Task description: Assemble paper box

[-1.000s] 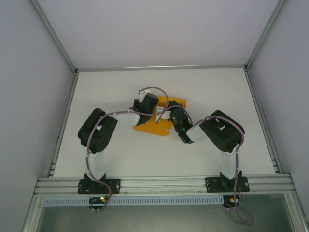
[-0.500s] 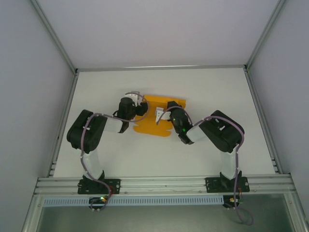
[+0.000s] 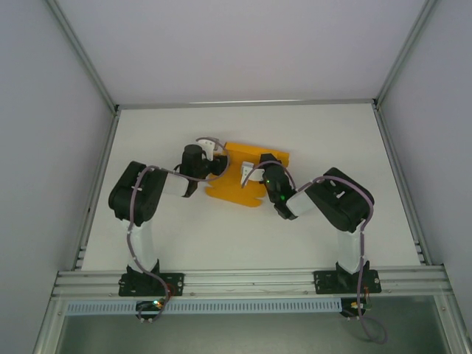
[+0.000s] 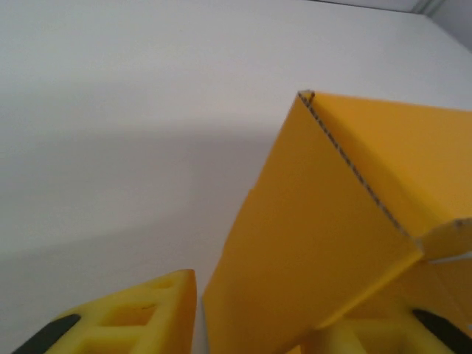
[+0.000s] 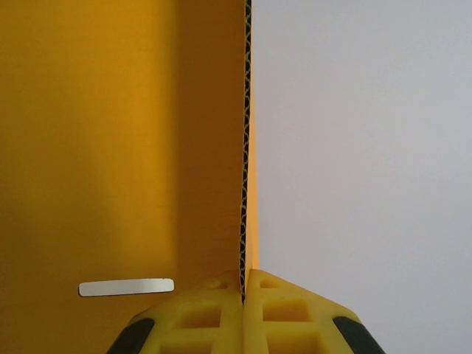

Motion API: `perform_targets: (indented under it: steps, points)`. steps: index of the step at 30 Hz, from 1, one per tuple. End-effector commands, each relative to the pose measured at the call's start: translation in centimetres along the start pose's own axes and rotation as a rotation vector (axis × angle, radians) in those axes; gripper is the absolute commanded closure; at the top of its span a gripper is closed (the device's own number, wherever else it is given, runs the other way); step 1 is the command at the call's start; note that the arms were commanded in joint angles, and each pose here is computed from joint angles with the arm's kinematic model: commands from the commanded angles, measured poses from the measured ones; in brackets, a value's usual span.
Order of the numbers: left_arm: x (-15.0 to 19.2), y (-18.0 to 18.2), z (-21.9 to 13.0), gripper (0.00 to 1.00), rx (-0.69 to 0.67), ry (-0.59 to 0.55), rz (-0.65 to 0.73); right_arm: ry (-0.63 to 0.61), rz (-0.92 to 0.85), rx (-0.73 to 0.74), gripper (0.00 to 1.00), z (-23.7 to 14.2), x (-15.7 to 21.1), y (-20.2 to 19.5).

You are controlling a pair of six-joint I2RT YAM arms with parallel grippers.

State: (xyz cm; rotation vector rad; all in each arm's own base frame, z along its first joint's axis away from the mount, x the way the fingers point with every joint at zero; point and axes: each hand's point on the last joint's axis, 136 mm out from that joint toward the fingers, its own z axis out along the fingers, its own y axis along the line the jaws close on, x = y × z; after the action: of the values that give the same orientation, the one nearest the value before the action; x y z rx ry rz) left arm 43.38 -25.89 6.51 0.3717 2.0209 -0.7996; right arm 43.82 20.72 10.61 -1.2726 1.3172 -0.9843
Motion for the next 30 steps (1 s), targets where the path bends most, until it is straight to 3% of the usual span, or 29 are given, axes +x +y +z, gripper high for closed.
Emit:
perform_targets:
  steps: [1,3,6,8,12,18,23,30]
  points:
    - [-0.3,-0.6,-0.4,0.78,0.15,-0.007,-0.043,0.102,-0.109,-0.195,1.0,-1.0,3.4,6.3]
    - [-0.3,-0.7,-0.6,0.86,0.146,-0.017,-0.03,0.101,-0.108,-0.194,1.0,-1.0,3.4,6.2]
    - [-0.1,-0.9,-1.1,0.89,0.104,-0.007,0.021,0.1,-0.107,-0.191,1.0,-1.0,3.4,6.1]
    - [-0.1,-1.0,-1.6,0.99,0.075,-0.002,0.051,0.094,-0.105,-0.187,1.0,-1.1,3.3,5.9]
    - [0.2,-1.6,-3.0,1.0,0.052,-0.007,0.057,0.066,-0.093,-0.184,1.0,-1.7,2.6,5.1]
    - [5.2,-4.5,-6.0,1.0,-0.055,0.07,0.155,-0.001,-0.068,-0.303,1.0,-3.9,0.7,5.8]
    - [8.0,-5.0,-7.2,0.91,-0.057,0.117,0.135,-0.041,-0.057,-0.405,1.0,-5.6,-0.1,7.6]
    - [5.6,-6.1,-6.7,0.75,0.034,0.095,0.139,-0.039,-0.089,-0.419,1.0,-5.7,-0.5,8.3]
